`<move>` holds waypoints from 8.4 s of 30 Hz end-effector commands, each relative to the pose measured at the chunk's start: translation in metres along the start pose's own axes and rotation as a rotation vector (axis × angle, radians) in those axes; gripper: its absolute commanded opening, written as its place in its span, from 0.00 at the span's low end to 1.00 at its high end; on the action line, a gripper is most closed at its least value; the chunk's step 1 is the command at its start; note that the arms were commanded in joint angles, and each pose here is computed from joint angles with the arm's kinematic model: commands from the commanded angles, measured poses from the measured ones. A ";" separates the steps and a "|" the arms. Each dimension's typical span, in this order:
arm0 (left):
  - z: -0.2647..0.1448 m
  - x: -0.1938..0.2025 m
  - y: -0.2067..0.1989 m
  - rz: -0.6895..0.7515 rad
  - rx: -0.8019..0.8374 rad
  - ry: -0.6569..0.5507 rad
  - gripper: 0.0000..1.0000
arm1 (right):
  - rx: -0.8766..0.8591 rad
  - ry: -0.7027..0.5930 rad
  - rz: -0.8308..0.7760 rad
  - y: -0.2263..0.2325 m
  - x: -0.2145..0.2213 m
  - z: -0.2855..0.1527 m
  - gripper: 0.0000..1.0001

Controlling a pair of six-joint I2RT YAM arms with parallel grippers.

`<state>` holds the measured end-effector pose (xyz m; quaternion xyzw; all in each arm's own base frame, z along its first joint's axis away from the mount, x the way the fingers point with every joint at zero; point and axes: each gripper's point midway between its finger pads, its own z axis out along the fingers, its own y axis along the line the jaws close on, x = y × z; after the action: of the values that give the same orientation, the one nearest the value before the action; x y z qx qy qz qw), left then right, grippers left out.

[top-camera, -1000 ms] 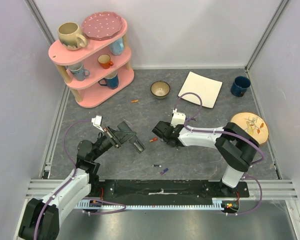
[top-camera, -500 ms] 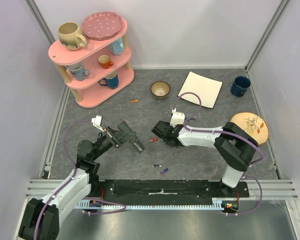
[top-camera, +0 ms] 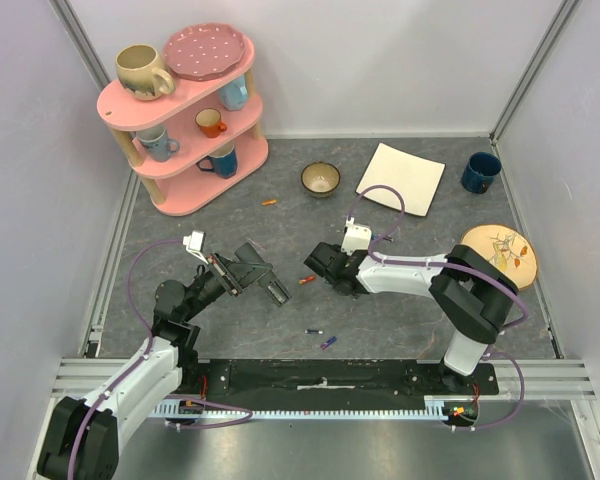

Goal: Load the batteries into the remote control
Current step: Adjust the battery at the center of the board, then pick up the battery from the center of the board, then load the battery into the remote control.

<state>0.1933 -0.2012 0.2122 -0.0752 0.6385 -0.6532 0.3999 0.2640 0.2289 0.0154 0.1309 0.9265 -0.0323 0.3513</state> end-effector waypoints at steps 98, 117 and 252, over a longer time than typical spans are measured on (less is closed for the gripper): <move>-0.019 0.023 0.040 -0.039 -0.097 0.004 0.02 | -0.205 -0.019 0.079 0.026 -0.051 -0.044 0.61; -0.022 0.027 0.045 -0.046 -0.108 0.011 0.02 | -0.149 0.071 -0.004 0.031 -0.016 -0.014 0.51; 0.097 0.024 -0.019 -0.182 0.164 -0.012 0.02 | -0.918 -0.424 -0.307 0.059 -0.057 -0.199 0.00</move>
<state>0.2319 -0.2982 0.1597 -0.1429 0.6832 -0.6566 0.2857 0.1873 0.3024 0.1975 -0.2004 0.7717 0.2984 0.5247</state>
